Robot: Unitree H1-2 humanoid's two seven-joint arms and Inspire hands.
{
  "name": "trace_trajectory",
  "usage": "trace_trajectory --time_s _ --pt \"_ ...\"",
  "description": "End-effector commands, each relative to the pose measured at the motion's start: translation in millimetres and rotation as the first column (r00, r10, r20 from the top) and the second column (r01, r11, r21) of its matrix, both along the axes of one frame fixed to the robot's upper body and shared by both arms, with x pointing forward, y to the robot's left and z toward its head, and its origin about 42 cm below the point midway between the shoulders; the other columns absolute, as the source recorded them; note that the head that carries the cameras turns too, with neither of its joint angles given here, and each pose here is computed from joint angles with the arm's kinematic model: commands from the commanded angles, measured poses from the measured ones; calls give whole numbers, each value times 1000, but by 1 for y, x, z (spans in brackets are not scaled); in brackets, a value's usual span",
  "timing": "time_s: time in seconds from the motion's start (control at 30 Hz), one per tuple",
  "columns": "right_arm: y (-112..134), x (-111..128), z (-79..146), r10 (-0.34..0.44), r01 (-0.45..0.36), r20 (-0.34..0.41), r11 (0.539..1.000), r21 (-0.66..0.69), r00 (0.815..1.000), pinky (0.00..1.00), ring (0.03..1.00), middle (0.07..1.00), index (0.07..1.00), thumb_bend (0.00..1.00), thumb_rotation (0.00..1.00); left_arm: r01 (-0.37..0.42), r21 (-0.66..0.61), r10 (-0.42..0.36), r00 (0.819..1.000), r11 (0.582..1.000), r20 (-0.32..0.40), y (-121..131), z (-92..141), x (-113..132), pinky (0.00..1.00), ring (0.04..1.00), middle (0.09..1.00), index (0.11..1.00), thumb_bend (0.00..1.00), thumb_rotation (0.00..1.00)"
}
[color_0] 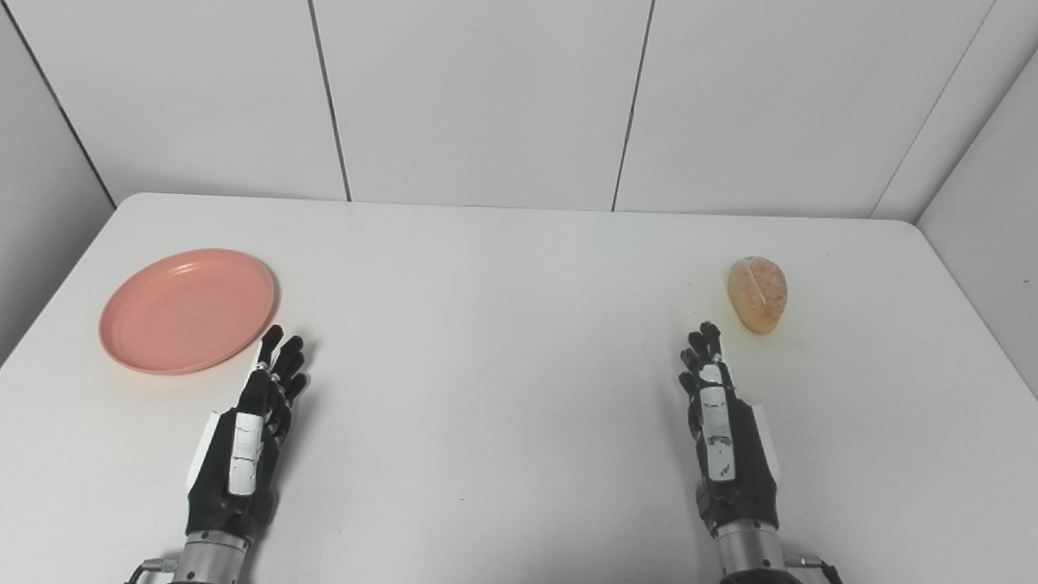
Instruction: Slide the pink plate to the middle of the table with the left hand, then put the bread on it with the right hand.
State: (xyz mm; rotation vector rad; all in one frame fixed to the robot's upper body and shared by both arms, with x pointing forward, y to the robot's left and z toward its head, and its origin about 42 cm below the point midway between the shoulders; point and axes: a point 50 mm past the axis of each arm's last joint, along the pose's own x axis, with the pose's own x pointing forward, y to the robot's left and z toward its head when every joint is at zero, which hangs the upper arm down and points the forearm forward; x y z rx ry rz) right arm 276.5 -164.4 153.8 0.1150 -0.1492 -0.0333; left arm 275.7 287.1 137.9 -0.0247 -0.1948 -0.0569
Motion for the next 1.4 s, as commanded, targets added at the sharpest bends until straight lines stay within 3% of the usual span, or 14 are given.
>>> trace_trajectory --time_s 0.0,0.43,0.73,1.37 --pt "0 5 16 -2 2 66 1000 -4 998 1000 986 977 1000 771 1000 7 10 -7 999 1000 50 0 12 7 1000 993 970 1000 923 997" --pt "-6 1 14 -1 1 50 1000 6 999 1000 993 986 1000 750 1000 -10 12 9 998 1000 63 -10 18 3 1000 1000 980 1000 953 984" --pt "-1 1 17 -20 21 -9 998 64 1000 1000 1000 1000 1000 720 1000 -4 2 4 997 1000 76 -6 17 5 1000 1000 974 1000 983 961" --pt "-11 -1 12 -10 10 -8 999 50 1000 1000 1000 1000 1000 727 1000 -1 10 0 996 1000 88 -17 10 6 1000 1000 983 1000 976 968"
